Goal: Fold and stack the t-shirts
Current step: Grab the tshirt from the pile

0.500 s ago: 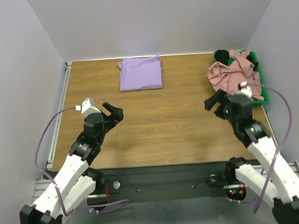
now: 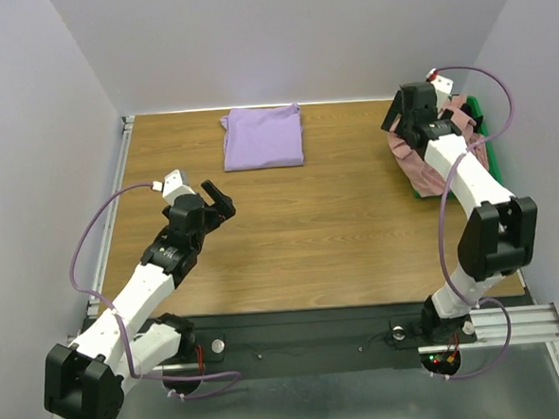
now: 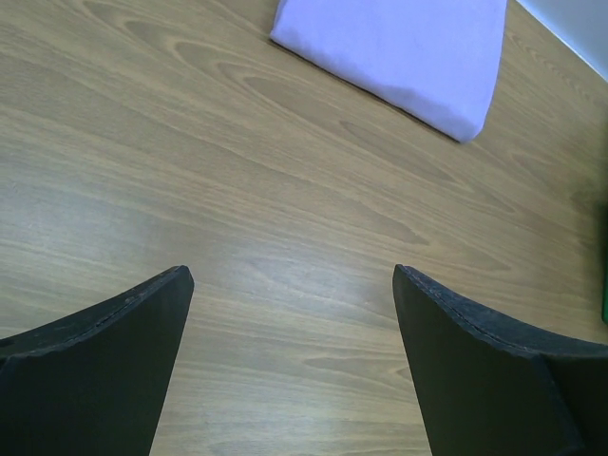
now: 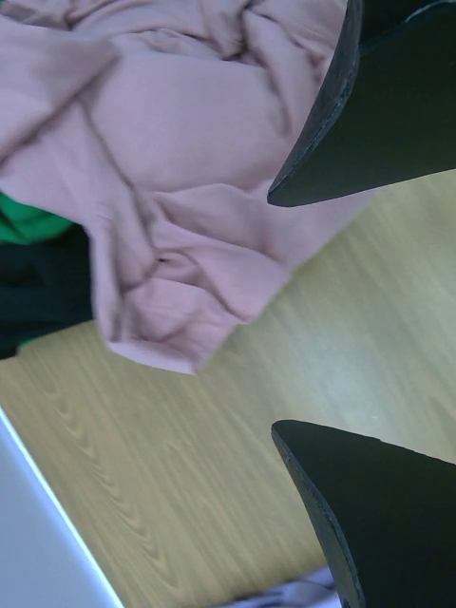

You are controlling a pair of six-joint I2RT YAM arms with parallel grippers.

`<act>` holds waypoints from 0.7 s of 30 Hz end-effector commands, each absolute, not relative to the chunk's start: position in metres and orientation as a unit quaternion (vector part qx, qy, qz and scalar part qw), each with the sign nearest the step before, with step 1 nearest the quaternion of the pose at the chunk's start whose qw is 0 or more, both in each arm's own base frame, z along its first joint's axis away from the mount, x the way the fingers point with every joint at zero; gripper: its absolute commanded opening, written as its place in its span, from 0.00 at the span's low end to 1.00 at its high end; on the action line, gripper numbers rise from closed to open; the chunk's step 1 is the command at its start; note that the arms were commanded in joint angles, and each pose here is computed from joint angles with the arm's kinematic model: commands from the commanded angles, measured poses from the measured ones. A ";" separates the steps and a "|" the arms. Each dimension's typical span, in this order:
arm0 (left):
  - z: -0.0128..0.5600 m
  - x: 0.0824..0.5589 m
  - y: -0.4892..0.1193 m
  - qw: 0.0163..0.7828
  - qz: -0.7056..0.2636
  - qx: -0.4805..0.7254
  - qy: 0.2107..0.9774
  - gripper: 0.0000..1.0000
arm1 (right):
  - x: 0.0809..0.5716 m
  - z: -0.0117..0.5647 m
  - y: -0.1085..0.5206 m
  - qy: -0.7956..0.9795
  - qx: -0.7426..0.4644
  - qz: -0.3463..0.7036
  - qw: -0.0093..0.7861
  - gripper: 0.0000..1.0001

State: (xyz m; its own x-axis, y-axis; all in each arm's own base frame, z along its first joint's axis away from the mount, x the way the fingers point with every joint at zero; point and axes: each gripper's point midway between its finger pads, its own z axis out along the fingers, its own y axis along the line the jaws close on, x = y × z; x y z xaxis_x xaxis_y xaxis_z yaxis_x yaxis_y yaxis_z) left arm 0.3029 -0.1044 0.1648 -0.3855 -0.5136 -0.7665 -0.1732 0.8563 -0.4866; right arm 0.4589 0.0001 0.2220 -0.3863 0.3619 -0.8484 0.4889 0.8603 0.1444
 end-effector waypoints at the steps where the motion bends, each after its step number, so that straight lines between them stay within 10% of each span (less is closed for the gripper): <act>1: 0.194 0.316 -0.104 0.548 -0.172 -0.204 0.792 0.99 | 0.497 0.241 -0.017 0.823 0.234 -0.093 0.509 1.00; 11: 0.189 0.317 -0.101 0.549 -0.162 -0.204 0.794 0.99 | 0.557 0.178 -0.035 0.845 0.254 -0.074 0.465 0.87; 13: 0.188 0.316 -0.100 0.548 -0.158 -0.206 0.795 0.98 | 0.564 0.178 -0.039 0.844 0.254 -0.076 0.467 0.37; 15: 0.191 0.315 -0.098 0.551 -0.157 -0.208 0.793 0.99 | 0.568 0.191 -0.045 0.834 0.259 -0.088 0.480 0.08; 21: 0.206 0.309 -0.098 0.561 -0.178 -0.214 0.779 0.99 | 0.541 0.318 -0.046 0.776 0.250 -0.065 0.576 0.00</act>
State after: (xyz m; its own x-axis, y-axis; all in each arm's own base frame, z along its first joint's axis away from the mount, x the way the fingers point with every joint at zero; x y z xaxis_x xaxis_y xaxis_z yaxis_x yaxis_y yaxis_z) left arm 0.3046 -0.1012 0.1668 -0.3732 -0.4935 -0.7856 -0.1691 0.8688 -0.4655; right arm 0.5546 -0.0433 0.1607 -0.4886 0.3395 -0.8037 0.5081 0.8596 0.0543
